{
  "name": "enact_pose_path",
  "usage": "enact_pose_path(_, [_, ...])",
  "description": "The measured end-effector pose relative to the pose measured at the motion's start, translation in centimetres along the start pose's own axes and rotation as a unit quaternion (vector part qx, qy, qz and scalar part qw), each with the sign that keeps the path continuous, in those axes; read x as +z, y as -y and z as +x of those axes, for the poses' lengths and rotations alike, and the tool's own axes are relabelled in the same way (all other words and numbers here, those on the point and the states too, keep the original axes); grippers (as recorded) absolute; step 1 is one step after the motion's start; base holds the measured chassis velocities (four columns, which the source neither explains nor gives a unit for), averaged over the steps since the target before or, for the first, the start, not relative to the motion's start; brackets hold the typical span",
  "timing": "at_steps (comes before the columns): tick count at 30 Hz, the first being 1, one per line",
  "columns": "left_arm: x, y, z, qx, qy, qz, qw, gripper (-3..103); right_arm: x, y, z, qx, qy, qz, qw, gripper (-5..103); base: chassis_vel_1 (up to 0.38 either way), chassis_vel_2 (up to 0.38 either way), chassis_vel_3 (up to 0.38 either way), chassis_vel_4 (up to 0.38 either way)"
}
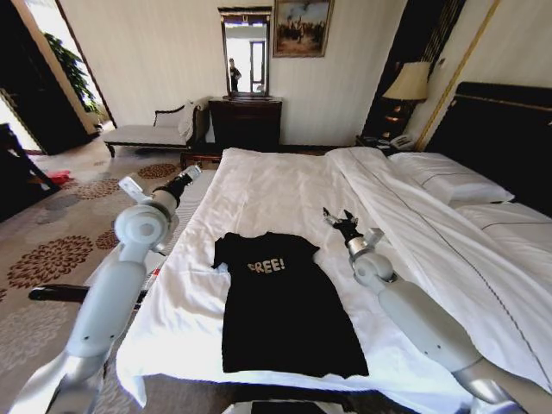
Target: Fold the clothes on the bed.
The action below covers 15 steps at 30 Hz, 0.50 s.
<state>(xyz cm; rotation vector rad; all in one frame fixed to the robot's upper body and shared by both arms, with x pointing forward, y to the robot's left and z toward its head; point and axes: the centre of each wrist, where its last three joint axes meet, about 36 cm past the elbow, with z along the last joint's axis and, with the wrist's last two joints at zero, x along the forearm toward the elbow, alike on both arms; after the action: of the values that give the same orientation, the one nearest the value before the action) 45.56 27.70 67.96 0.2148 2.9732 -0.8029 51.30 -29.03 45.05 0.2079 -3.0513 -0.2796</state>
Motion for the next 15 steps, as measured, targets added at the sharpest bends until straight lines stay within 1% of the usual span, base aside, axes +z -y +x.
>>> enact_pose_path(1, [0.0,0.0,0.0,0.000,0.000,0.000,1.0000,100,0.0,0.0,0.0,0.000,0.000,0.000,1.000,100,0.000,0.000,0.000,0.000])
enact_pose_path(3, [-0.4,0.4,1.5,0.012,0.004,-0.005,0.9999,100,0.4,-1.5,0.0,0.000,-0.029,-0.013,0.999,100,0.000,0.000,0.000,0.000])
enact_pose_path(4, [-0.5,0.5,2.2,0.015,0.004,-0.007,0.9999,100,0.6,-2.9,-0.2,0.001,-0.046,-0.024,0.999,100,0.000,0.000,0.000,0.000])
enact_pose_path(5, [-0.5,0.5,2.2,0.015,0.004,-0.007,0.9999,100,0.6,-2.9,-0.2,0.001,-0.046,-0.024,0.999,100,0.000,0.000,0.000,0.000])
enact_pose_path(7, [-0.6,0.5,2.9,0.015,0.005,-0.011,0.9998,100,0.8,-4.7,-0.6,0.004,-0.069,-0.033,0.997,100,0.000,0.000,0.000,0.000])
enact_pose_path(9, [-0.9,0.3,3.4,0.011,0.005,-0.016,0.9998,100,1.3,-6.3,-1.4,0.016,-0.099,-0.029,0.995,100,0.000,0.000,0.000,0.000])
enact_pose_path(10, [-0.9,0.3,3.4,0.011,0.005,-0.016,0.9998,100,1.3,-6.3,-1.4,0.016,-0.099,-0.029,0.995,100,0.000,0.000,0.000,0.000])
enact_pose_path(11, [-1.0,0.1,3.5,0.007,0.006,-0.019,0.9998,100,1.7,-6.9,-1.8,0.029,-0.117,-0.023,0.992,100,0.000,0.000,0.000,0.000])
enact_pose_path(12, [-1.1,0.0,3.5,0.006,0.006,-0.020,0.9998,100,1.8,-7.1,-2.0,0.034,-0.124,-0.022,0.991,100,0.000,0.000,0.000,0.000])
enact_pose_path(13, [-1.2,-0.1,3.7,0.004,0.006,-0.021,0.9998,100,2.2,-7.5,-2.4,0.050,-0.142,-0.017,0.988,100,0.000,0.000,0.000,0.000])
enact_pose_path(15, [-1.1,-0.2,4.0,0.000,0.003,-0.024,0.9997,100,3.1,-7.9,-3.4,0.089,-0.188,-0.003,0.978,100,0.000,0.000,0.000,0.000])
